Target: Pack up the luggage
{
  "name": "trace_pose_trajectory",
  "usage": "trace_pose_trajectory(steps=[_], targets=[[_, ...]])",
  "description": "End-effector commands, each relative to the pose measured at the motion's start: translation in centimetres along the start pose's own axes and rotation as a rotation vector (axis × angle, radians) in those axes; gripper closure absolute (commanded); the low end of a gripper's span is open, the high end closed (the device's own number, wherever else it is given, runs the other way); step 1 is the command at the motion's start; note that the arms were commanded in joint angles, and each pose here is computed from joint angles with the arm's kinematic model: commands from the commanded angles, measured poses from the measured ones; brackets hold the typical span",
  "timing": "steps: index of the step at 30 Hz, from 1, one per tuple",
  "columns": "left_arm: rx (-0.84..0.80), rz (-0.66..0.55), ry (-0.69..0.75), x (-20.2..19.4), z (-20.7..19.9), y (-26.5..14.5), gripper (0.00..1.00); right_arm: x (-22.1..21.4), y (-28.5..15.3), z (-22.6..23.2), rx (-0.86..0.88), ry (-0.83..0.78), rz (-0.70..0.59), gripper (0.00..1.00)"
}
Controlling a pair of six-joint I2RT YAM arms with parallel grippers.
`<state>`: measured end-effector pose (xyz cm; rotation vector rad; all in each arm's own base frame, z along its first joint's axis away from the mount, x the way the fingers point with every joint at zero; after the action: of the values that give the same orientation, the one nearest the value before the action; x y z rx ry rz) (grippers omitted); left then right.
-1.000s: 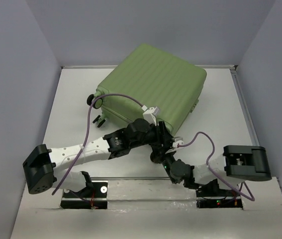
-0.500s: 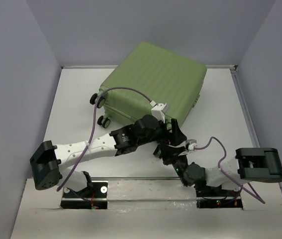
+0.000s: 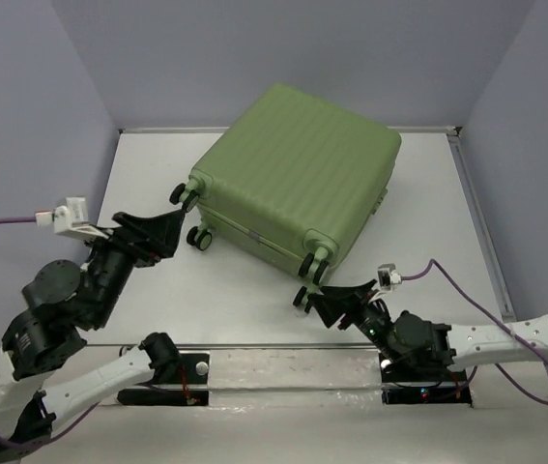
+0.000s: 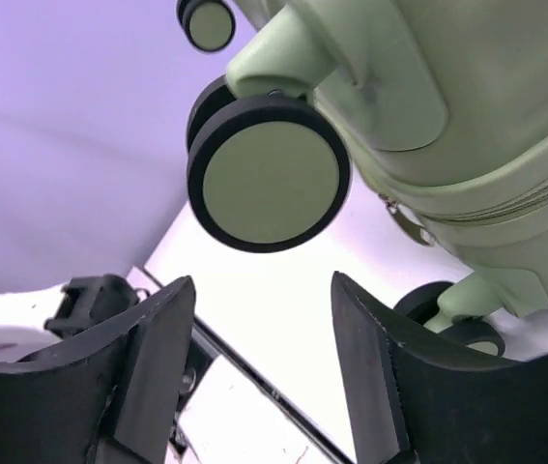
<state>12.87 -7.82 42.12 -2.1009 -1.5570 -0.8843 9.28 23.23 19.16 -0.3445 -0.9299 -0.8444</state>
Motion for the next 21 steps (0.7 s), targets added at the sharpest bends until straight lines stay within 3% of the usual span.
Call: trace_pose_trajectory(steps=[1,4,10,13,21], targets=[[0.335,0.189,0.313,-6.5,6.8,2.0,0.01,-1.0,-0.4,0.6,-0.014,-0.11,0.163,0.23],[0.433,0.242,0.442,-8.0,8.4,3.3,0.01,-1.3,-0.6,1.1,0.004,-0.125,0.203,0.17],[0.503,0.24,0.588,-6.8,11.8,6.7,0.01,-2.5,-1.3,1.1,0.027,-0.146,0.295,0.15],[0.555,0.291,0.617,-5.8,14.9,8.4,0.01,-2.8,-1.5,1.3,0.052,-0.157,0.319,0.14],[0.46,0.387,0.631,-6.5,15.0,13.4,0.01,-3.3,-1.5,1.7,0.077,-0.186,0.353,0.14]])
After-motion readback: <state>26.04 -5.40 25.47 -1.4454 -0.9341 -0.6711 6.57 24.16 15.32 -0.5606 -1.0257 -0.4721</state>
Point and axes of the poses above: each gripper's point midway between its finger pads, its own y axis out along the fingers, its own z axis along the line the jaws close on, x = y × z, the point moved 4 cm from there along -y, back along the fingers, and after that the axes turned 7 degrees about -y, right-handed, at the moved point
